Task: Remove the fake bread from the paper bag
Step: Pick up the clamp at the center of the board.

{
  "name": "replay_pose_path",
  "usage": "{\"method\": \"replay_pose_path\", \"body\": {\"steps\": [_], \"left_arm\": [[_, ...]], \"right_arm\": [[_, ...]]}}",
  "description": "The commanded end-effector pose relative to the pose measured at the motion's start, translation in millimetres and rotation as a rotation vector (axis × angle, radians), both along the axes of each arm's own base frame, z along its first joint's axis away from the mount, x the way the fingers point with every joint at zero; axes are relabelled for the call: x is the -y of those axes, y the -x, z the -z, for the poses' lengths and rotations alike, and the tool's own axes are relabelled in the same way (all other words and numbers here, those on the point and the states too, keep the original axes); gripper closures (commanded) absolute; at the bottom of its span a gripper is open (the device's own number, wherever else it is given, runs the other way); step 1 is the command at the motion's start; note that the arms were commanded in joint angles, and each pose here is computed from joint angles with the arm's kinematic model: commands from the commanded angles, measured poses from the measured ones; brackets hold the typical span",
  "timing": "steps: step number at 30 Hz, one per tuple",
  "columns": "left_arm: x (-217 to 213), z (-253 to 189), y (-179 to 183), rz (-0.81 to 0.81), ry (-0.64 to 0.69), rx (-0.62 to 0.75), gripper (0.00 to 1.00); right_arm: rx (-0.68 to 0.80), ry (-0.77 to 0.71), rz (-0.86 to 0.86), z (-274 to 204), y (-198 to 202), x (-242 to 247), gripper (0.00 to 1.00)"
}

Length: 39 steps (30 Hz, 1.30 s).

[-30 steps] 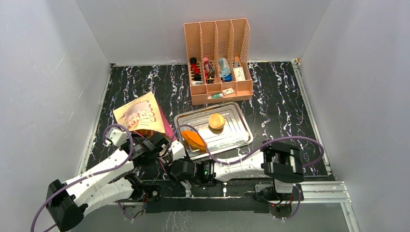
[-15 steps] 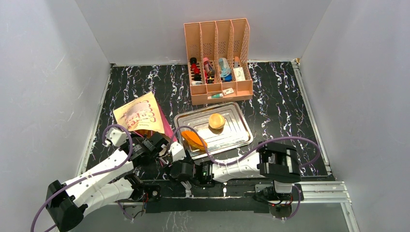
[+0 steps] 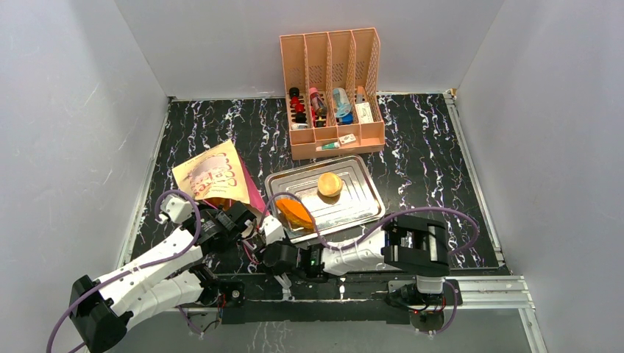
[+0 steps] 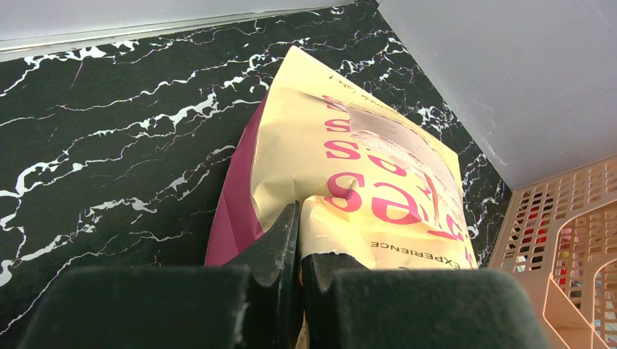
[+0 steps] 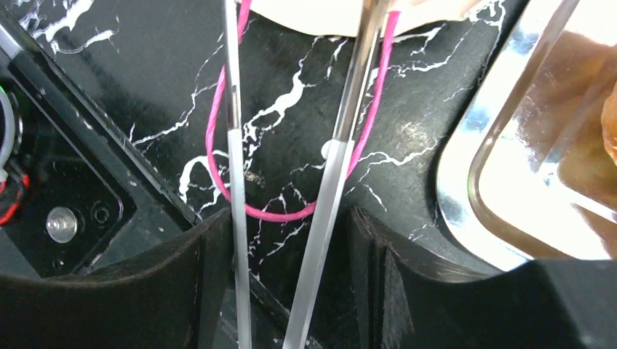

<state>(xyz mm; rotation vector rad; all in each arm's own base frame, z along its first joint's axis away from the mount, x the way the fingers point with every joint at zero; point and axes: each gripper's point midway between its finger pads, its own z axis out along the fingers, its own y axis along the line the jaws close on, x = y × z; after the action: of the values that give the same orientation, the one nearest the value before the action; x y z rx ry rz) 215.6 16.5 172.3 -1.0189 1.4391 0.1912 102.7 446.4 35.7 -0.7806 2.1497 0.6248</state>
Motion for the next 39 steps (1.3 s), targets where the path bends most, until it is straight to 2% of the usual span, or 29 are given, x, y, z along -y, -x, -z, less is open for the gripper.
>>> {"method": "replay_pose_path", "body": {"steps": [1, 4, 6, 18, 20, 28, 39], "left_arm": [[-1.6, -0.8, 2.9, 0.003, 0.002, -0.008, 0.99], [-1.5, -1.1, 2.8, 0.003, 0.002, -0.008, 0.99], [-1.6, -1.6, 2.9, 0.004, 0.001, -0.009, 0.99], [-2.0, -5.1, 2.9, 0.004, -0.003, -0.007, 0.99], [-1.9, -5.0, 2.8, 0.004, -0.004, -0.007, 0.99], [-1.4, -5.1, 2.2, 0.004, -0.001, -0.003, 0.99], [-2.1, -6.0, 2.9, 0.005, 0.004, 0.001, 1.0]], "right_arm": [[-0.033, -0.08, -0.018, 0.1, -6.6, -7.4, 0.47], [-0.062, -0.082, -0.025, 7.9, -6.9, -5.7, 0.51], [-0.083, -0.092, -0.027, 10.4, -6.7, -4.4, 0.58], [-0.089, -0.112, -0.026, -15.3, -5.9, 6.6, 0.58], [-0.083, -0.136, -0.025, -30.3, -6.3, 8.0, 0.58], [-0.12, -0.207, -0.048, -41.2, -12.9, 19.6, 0.58], [-0.17, -0.331, -0.124, -55.0, -21.4, 8.7, 0.58]]}}
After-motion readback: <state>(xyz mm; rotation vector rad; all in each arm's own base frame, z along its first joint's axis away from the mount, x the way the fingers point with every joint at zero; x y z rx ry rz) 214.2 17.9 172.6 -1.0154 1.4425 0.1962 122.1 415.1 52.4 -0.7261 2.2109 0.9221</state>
